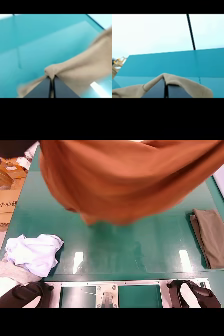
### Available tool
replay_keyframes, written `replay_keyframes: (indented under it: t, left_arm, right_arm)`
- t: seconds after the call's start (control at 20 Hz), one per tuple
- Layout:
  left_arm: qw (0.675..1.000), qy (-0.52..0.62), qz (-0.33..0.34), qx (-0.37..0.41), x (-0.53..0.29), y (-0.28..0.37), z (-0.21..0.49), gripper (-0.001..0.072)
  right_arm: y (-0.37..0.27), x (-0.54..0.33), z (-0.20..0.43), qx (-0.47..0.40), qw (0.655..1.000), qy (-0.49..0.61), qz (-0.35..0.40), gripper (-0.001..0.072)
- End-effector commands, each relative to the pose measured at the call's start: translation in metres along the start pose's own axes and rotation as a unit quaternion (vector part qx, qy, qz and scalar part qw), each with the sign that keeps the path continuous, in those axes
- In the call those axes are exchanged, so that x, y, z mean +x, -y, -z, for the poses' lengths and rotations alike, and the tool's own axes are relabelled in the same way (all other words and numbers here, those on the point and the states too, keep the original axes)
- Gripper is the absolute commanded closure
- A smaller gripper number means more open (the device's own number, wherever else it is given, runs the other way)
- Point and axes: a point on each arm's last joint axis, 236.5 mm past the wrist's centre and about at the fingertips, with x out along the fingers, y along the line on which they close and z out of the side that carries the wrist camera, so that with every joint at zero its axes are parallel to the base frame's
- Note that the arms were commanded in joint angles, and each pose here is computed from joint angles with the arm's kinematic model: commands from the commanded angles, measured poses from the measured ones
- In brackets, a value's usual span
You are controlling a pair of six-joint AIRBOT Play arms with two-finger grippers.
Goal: Fold the shirts.
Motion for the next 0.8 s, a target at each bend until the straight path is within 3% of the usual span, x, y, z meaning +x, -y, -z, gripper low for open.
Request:
replay_keyframes:
  t: [0.0, 0.25, 0.45, 0.6, 0.65, 0.7, 0.75]
  left_arm:
    - [0.999, 0.015, -0.035, 0.028, 0.011, -0.019, -0.013, 0.0688]
    - [0.993, -0.121, -0.007, -0.017, 0.134, -0.037, 0.058, 0.0688]
    - [0.954, -0.268, 0.068, -0.114, 0.252, -0.027, 0.173, 0.0687]
    - [0.927, -0.332, 0.078, -0.155, 0.314, -0.035, 0.255, 0.0686]
    - [0.922, -0.343, 0.073, -0.163, 0.328, -0.04, 0.276, 0.0594]
    - [0.918, -0.353, 0.069, -0.168, 0.335, -0.044, 0.29, 0.0196]
    - [0.915, -0.358, 0.066, -0.172, 0.337, -0.049, 0.297, -0.0012]
  right_arm:
    - [0.014, 0.019, 0.004, 0.015, 1.0, -0.017, 0.005, 0.0692]
    - [0.108, 0.126, 0.086, 0.098, 0.984, -0.147, 0.037, 0.0692]
    - [0.166, 0.214, 0.218, 0.143, 0.95, -0.275, 0.046, 0.0691]
    - [0.18, 0.246, 0.31, 0.179, 0.914, -0.362, 0.048, 0.0691]
    - [0.185, 0.252, 0.331, 0.188, 0.905, -0.378, 0.051, 0.0691]
    - [0.189, 0.255, 0.342, 0.197, 0.899, -0.388, 0.055, 0.0689]
    - [0.196, 0.254, 0.345, 0.202, 0.896, -0.391, 0.06, 0.0595]
